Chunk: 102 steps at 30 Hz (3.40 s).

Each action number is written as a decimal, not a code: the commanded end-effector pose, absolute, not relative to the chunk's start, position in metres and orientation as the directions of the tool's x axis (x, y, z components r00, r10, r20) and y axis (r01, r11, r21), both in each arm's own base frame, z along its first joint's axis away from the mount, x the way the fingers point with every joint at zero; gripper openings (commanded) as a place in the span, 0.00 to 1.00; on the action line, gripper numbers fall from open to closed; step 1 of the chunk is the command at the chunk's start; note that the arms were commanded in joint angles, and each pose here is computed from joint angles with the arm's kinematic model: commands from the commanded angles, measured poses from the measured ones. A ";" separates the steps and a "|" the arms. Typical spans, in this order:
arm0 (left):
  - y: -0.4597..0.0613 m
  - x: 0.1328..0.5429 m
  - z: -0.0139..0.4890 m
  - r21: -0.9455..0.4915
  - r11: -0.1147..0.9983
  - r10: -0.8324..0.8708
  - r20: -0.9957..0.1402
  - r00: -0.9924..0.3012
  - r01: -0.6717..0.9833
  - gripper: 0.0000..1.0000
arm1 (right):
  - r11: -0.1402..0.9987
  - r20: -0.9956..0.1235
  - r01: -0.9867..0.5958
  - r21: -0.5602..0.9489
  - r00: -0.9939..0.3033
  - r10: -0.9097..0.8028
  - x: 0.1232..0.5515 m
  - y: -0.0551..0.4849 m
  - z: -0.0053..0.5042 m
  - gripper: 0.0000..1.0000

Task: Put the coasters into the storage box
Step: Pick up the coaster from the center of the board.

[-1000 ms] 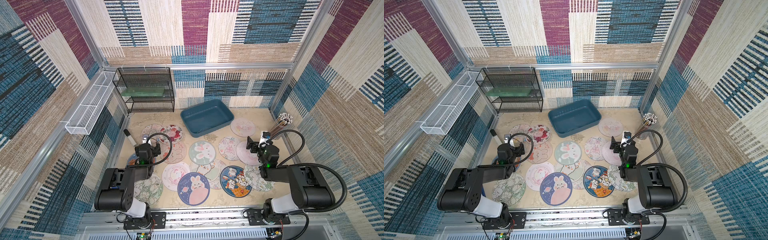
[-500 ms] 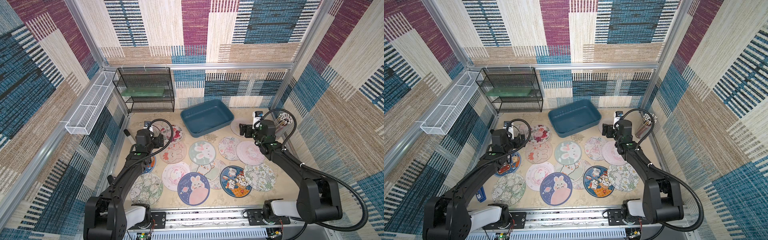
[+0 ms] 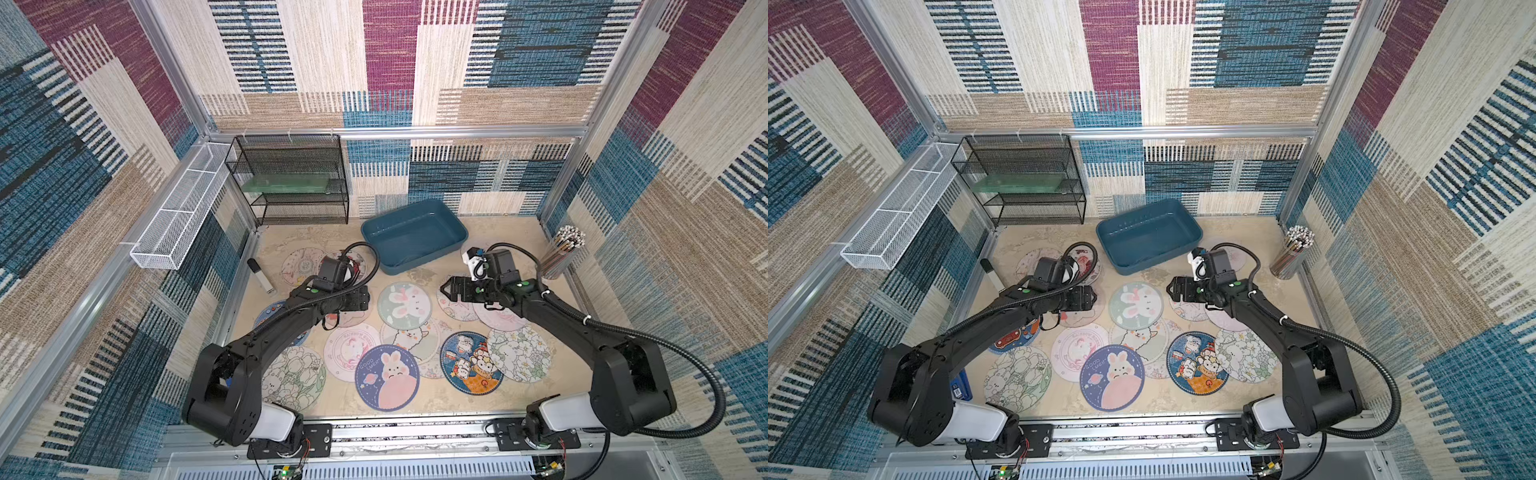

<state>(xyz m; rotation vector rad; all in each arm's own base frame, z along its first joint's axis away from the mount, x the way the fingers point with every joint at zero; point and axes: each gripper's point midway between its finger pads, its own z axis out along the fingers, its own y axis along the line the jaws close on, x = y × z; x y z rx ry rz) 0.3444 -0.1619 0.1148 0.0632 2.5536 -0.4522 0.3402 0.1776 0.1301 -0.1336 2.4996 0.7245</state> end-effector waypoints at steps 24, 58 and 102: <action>-0.237 0.346 0.066 -0.486 0.869 -0.095 -0.339 -0.936 0.088 0.70 | 0.833 -0.282 -0.099 0.545 -0.957 0.071 0.336 0.244 0.055 0.97; -0.238 0.328 0.016 -0.377 0.926 -0.077 -0.216 -0.973 0.011 0.64 | 0.858 -0.195 -0.003 0.513 -0.974 0.114 0.327 0.238 0.024 0.88; -0.236 0.332 0.039 -0.354 0.935 -0.094 -0.279 -0.956 0.012 0.07 | 0.826 -0.196 -0.014 0.563 -0.974 0.117 0.326 0.245 0.034 0.83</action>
